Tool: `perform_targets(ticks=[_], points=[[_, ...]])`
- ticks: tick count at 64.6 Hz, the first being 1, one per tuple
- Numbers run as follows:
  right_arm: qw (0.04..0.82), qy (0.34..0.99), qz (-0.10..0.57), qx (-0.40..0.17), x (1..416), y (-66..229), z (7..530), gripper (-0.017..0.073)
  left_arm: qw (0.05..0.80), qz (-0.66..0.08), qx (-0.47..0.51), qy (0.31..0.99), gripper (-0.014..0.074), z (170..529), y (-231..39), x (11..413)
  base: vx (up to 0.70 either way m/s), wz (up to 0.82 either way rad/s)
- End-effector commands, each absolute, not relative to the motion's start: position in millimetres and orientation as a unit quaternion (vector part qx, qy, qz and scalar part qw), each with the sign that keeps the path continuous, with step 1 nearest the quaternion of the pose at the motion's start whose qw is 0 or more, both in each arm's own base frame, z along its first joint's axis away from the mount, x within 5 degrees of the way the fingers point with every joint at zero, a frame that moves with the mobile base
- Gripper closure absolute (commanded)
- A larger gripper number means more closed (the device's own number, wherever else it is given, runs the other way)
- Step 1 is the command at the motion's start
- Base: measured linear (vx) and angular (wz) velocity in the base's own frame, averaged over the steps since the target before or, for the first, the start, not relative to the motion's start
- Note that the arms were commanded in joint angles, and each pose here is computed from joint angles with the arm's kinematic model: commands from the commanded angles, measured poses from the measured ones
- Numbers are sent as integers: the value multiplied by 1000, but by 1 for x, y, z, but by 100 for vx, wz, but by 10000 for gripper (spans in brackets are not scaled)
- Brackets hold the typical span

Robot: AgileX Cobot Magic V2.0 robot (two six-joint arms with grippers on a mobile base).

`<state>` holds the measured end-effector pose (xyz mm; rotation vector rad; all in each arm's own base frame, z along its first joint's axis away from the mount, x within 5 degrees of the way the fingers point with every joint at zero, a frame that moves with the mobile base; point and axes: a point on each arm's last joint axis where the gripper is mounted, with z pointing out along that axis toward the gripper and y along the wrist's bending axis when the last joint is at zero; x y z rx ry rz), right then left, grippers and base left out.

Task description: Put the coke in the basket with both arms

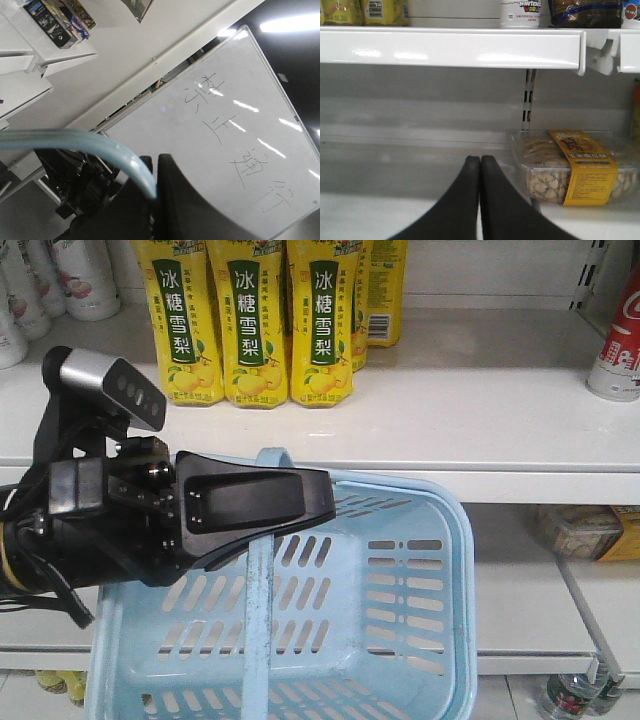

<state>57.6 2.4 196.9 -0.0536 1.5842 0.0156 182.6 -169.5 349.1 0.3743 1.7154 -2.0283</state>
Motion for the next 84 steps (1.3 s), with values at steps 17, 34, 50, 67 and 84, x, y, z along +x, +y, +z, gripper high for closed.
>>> perform_targets(ticks=[17,34,50,67,84], points=[[726,687,23,-6,59,2,202,569,211,-799,186,532,600,377,-164,164,0,0],[739,576,264,232,57,-5,218,569,211,-799,186,532,600,377,-164,164,0,0],[740,529,322,261,50,-6,250,569,211,-799,186,532,600,377,-164,164,0,0],[785,602,130,72,28,1,346,528,210,-798,185,533,600,377,-165,165,0,0],[803,594,48,18,43,1,371,151,210,-798,185,533,599,377,-165,165,0,0]])
